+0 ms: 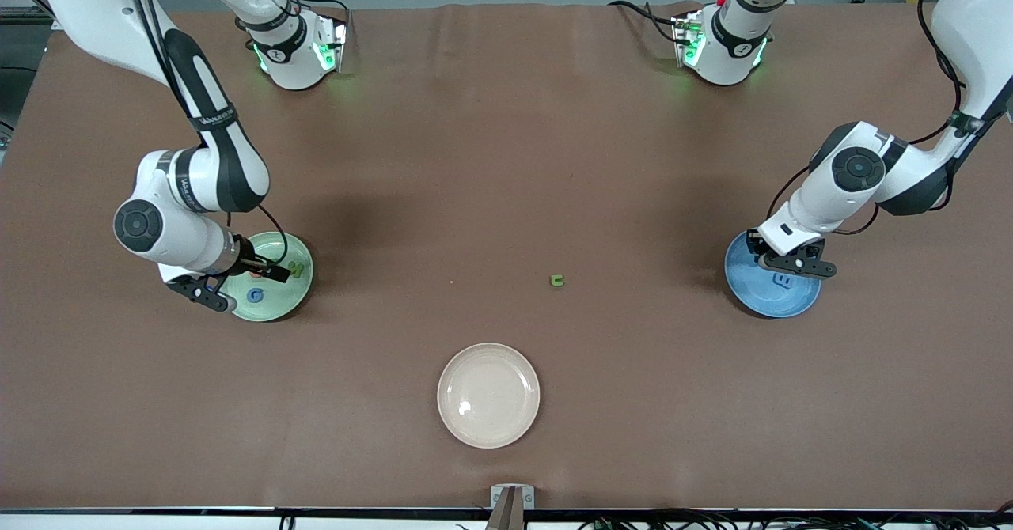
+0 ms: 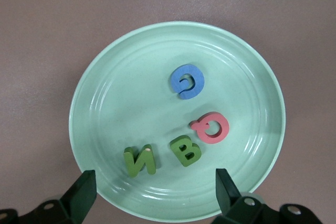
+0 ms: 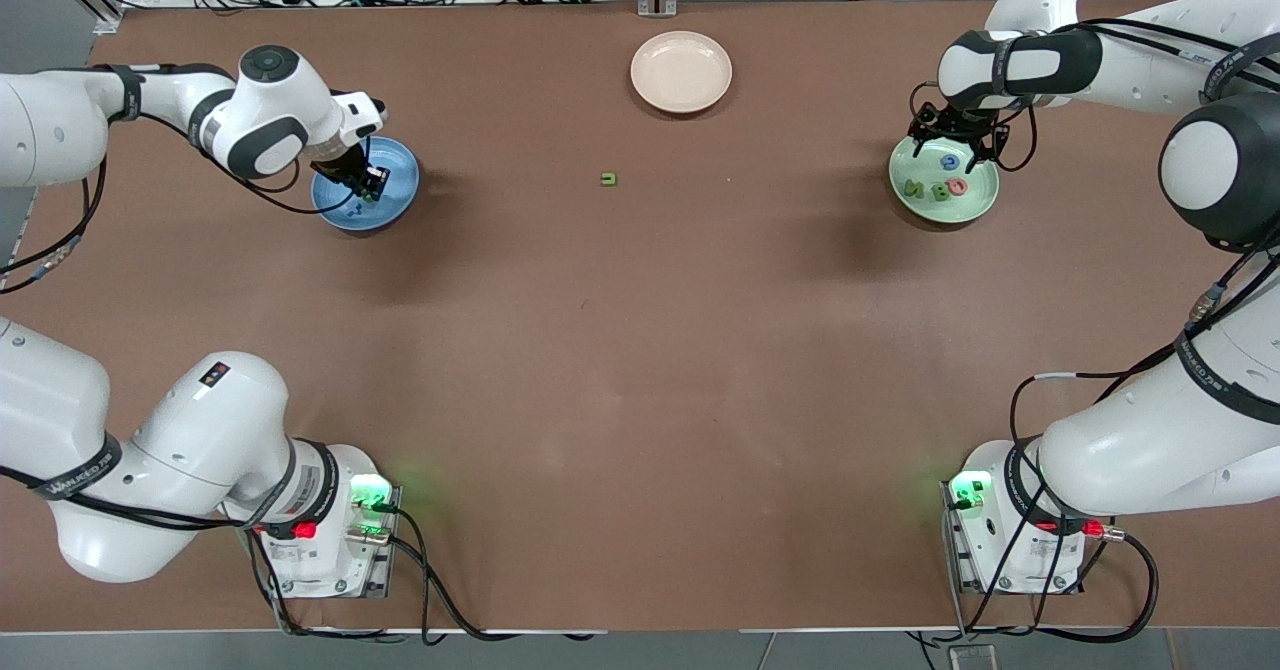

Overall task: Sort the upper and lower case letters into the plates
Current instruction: 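Release the G on the green plate while the left gripper releases the b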

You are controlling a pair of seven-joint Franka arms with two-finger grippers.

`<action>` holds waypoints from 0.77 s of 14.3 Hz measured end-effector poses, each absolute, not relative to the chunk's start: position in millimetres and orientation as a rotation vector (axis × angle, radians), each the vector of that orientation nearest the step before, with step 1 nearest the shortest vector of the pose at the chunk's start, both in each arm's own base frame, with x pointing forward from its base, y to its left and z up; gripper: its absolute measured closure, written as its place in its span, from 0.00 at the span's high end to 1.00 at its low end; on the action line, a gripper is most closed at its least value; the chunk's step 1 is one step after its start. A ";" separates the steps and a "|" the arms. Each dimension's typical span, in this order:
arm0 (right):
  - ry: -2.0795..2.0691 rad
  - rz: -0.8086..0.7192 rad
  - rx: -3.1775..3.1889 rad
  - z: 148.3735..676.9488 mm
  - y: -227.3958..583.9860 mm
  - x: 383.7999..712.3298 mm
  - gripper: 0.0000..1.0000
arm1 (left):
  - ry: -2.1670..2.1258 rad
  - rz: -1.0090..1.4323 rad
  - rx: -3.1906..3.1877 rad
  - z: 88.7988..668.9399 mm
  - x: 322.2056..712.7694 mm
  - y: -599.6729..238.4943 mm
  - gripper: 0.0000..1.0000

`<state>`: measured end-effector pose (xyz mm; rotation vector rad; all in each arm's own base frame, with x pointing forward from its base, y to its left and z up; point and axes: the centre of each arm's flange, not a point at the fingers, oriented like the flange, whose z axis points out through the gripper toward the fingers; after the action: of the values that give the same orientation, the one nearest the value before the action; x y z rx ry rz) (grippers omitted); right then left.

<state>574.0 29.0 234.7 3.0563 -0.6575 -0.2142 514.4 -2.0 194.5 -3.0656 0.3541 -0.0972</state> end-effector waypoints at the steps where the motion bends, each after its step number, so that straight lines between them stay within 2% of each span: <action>1: -0.657 -0.213 3.057 234.9 29.1 574.2 1.00 | 0.351 -0.094 -3.076 191.2 513.8 -1.2 0.31; 9: -0.651 -0.205 3.062 236.8 32.0 575.6 1.00 | 0.349 -0.094 -3.089 188.9 514.3 -2.6 0.31; 10: -0.644 -0.201 3.064 238.0 32.3 576.3 1.00 | 0.347 -0.095 -3.089 189.1 514.6 -2.4 0.37; 11: -0.619 -0.191 3.073 241.3 32.8 578.1 1.00 | 0.346 -0.096 -3.089 189.4 515.1 -2.2 0.37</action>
<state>578.1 32.8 241.3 3.0734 -0.6187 -0.1909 515.1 -2.2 189.4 -3.0890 0.3463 -0.0962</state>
